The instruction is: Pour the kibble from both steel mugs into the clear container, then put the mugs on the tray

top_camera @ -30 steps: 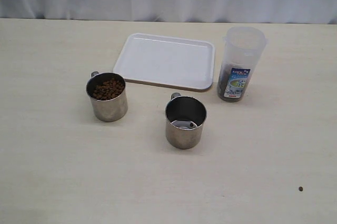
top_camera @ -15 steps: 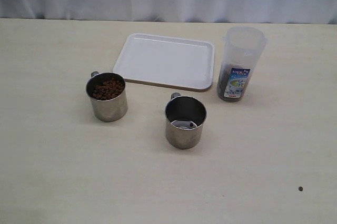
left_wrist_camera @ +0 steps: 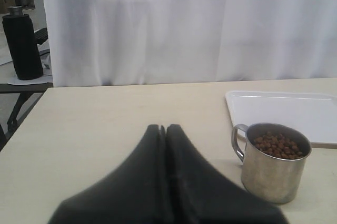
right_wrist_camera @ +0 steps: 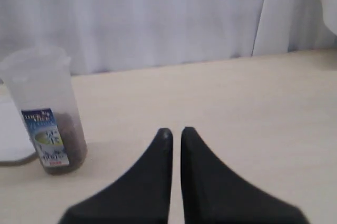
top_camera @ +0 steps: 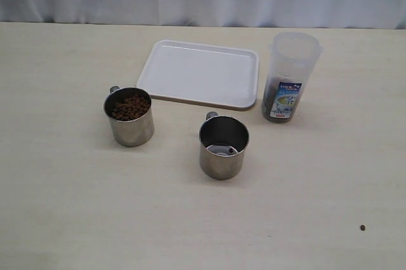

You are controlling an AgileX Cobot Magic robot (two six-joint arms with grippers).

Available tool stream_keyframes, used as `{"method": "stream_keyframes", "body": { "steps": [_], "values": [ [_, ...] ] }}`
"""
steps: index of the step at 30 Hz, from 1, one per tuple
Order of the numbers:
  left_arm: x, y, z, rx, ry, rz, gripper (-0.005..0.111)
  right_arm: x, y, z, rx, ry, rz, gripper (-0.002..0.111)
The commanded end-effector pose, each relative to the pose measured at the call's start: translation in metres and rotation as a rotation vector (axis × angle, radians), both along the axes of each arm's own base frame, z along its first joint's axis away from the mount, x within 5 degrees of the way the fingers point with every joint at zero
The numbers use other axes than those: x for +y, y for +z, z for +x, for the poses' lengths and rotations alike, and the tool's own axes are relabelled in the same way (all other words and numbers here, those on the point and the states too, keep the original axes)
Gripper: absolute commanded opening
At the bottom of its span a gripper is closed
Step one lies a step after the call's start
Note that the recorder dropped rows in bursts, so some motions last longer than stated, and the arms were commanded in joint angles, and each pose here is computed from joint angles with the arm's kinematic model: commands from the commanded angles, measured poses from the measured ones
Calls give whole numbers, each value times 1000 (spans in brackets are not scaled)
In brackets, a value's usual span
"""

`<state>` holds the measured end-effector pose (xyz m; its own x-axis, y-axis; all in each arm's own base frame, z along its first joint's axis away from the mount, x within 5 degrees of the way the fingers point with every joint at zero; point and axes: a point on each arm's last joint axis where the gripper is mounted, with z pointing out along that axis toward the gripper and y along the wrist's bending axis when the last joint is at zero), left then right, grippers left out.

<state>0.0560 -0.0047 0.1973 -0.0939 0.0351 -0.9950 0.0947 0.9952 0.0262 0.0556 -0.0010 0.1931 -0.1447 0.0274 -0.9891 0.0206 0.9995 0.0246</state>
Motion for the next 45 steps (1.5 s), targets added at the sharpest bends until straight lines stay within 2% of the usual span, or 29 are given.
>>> {"method": "stream_keyframes", "body": {
  "steps": [1, 7, 11, 45],
  "values": [
    [0, -1, 0, -3, -5, -5, 0, 1, 10, 1, -118, 11, 2, 4],
    [0, 0, 0, -11, -6, -8, 0, 10, 10, 0, -123, 173, -26, 4],
    [0, 0, 0, -11, -6, -8, 0, 12, 10, 0, -126, 217, -30, 4],
    [0, 0, 0, -7, -6, -3, 0, 11, 11, 0, -134, 192, -21, 4]
  ]
}}
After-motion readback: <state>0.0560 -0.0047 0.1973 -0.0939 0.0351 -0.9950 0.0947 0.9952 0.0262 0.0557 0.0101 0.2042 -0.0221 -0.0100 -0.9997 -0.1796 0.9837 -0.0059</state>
